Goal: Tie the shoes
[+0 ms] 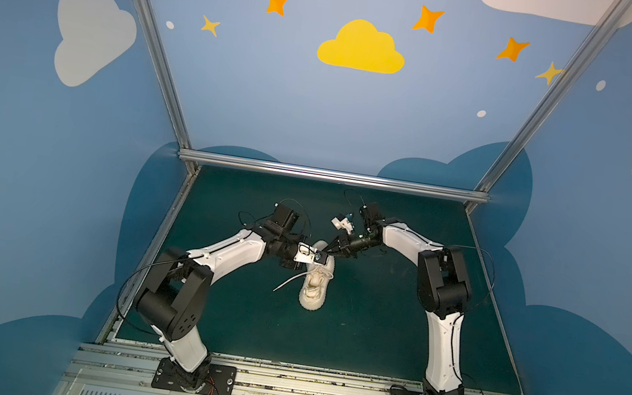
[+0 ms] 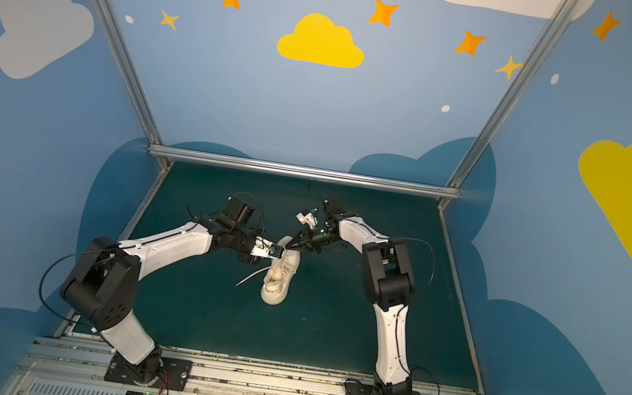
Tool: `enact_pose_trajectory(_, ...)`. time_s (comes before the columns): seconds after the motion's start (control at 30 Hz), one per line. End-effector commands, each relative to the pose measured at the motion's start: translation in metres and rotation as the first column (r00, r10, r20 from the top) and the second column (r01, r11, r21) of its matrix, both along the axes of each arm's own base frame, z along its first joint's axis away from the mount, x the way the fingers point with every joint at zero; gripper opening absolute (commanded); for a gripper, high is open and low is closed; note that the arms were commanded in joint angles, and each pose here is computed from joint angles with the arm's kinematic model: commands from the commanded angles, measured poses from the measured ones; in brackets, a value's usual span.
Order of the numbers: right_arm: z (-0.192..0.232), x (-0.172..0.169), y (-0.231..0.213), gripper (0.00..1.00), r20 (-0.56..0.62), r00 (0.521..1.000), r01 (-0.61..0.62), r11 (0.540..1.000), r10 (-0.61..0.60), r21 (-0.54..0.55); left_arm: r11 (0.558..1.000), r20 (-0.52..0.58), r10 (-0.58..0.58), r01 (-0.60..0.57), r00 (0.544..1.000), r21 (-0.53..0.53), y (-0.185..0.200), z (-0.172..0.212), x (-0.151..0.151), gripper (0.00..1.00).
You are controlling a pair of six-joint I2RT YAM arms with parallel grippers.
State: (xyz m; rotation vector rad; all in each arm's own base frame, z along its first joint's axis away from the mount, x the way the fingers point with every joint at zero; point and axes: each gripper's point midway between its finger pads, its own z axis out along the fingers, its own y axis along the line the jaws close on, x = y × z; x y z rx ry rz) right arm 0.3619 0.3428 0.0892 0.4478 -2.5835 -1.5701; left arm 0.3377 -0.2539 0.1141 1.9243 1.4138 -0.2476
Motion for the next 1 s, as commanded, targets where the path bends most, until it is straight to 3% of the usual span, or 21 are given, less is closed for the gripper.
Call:
enact_pose_trajectory(0.0,-0.003,0.001,-0.002,0.00,-0.028,1.000,0.009,1.000,-0.009,-0.010,1.000,-0.034,-0.015,0.014,0.999,-0.009,-0.006,0.000,-0.010,0.03)
enact_pose_trajectory(0.27,-0.002,-0.005,-0.006,0.00,-0.048,0.999,-0.001,1.000,0.000,-0.030,1.000,-0.076,-0.023,0.023,0.997,0.003,-0.015,-0.005,-0.016,0.03)
enact_pose_trajectory(0.43,0.008,-0.011,-0.015,0.20,-0.041,0.999,0.004,1.000,-0.004,-0.008,0.999,-0.110,-0.012,0.016,0.994,0.035,-0.013,-0.015,-0.016,0.03)
enact_pose_trajectory(0.73,0.022,-0.018,-0.037,0.34,-0.022,0.999,0.047,0.998,-0.046,0.033,0.999,-0.123,0.013,-0.007,0.992,0.050,-0.011,-0.021,-0.013,0.03)
enact_pose_trajectory(0.8,0.015,-0.020,-0.043,0.31,-0.033,0.998,0.062,0.998,-0.061,0.029,0.999,-0.122,0.018,-0.012,0.992,0.045,-0.012,-0.021,-0.013,0.03)
enact_pose_trajectory(0.9,-0.002,-0.022,-0.048,0.13,-0.055,0.995,0.082,0.996,-0.081,0.020,0.999,-0.118,0.023,-0.018,0.993,0.044,-0.012,-0.020,-0.011,0.03)
enact_pose_trajectory(0.97,-0.012,-0.023,-0.048,0.06,-0.062,0.994,0.086,0.996,-0.085,0.024,0.999,-0.120,0.025,-0.020,0.992,0.041,-0.013,-0.020,-0.011,0.03)
